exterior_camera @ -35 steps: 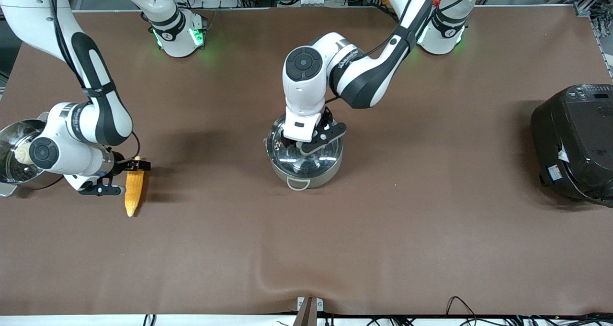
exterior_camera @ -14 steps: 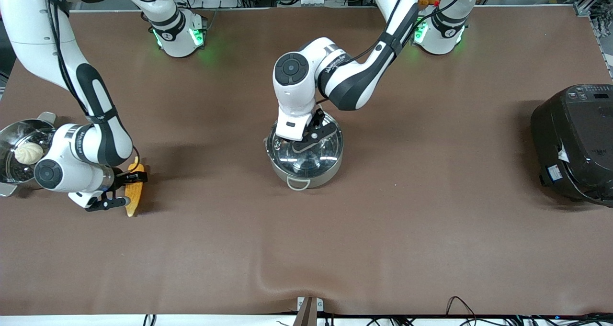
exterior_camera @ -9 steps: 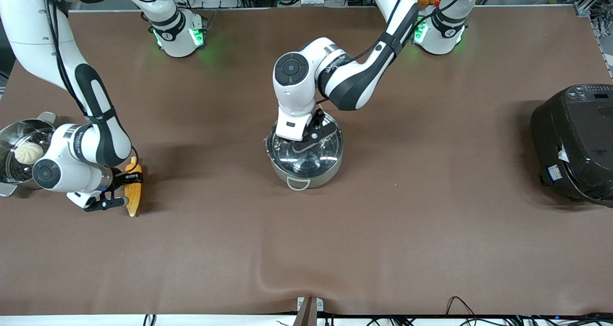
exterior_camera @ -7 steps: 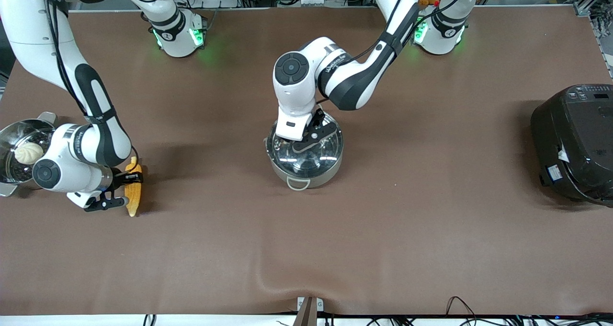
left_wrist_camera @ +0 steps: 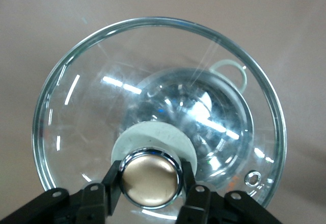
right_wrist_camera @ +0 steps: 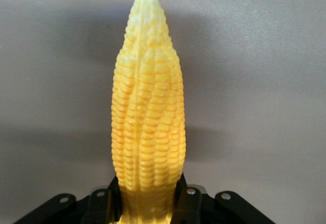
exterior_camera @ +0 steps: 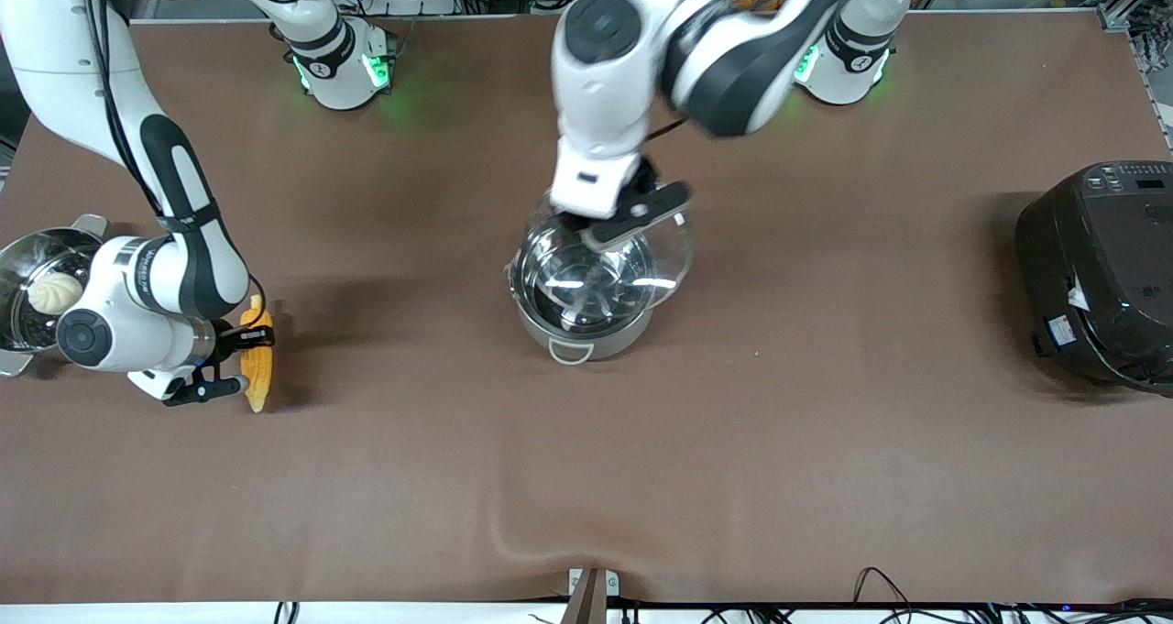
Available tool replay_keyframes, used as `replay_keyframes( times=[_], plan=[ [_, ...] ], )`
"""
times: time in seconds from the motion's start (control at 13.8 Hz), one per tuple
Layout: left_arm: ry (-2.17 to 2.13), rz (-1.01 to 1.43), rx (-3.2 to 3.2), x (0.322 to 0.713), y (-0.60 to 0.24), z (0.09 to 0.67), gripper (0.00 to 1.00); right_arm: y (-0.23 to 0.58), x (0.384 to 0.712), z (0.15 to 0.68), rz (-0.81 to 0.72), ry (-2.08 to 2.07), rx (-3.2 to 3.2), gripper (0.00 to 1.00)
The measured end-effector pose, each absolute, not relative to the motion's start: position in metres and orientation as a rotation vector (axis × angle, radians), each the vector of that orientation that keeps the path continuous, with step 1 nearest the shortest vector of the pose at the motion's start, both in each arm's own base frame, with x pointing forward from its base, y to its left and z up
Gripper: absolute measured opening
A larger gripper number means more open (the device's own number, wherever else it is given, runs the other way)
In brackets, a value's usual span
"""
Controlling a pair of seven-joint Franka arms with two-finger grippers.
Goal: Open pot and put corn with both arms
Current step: 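Lift the lid with the left gripper while the right gripper lifts the corn, then set the lid down with the left gripper while the right gripper carries the corn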
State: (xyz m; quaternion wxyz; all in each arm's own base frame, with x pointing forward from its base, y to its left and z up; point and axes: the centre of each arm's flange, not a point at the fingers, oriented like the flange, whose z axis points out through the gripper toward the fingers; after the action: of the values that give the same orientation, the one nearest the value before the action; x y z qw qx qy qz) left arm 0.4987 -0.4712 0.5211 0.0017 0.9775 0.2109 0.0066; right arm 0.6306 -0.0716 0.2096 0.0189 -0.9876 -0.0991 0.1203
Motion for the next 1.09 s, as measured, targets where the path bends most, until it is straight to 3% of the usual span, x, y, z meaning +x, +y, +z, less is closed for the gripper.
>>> replay_keyframes(
  times=[0.22, 0.51, 0.87, 1.09],
  plan=[
    [0.532, 0.007, 3.102, 0.54, -0.375, 0.558, 0.5, -0.035, 0.632, 0.246, 0.417, -0.349, -3.054, 0.39],
    [0.407, -0.086, 3.154, 0.591, -0.259, 0.533, 0.5, 0.05, 0.634, 0.314, 0.562, -0.387, -3.04, 0.39],
    [0.323, -0.161, 3.166, 0.616, -0.171, 0.487, 0.5, 0.186, 0.62, 0.378, 0.606, -0.454, -2.995, 0.39],
    [0.329, -0.111, 3.158, 0.611, -0.154, 0.441, 0.5, 0.309, 0.585, 0.407, 0.523, -0.503, -3.053, 0.39]
  ],
)
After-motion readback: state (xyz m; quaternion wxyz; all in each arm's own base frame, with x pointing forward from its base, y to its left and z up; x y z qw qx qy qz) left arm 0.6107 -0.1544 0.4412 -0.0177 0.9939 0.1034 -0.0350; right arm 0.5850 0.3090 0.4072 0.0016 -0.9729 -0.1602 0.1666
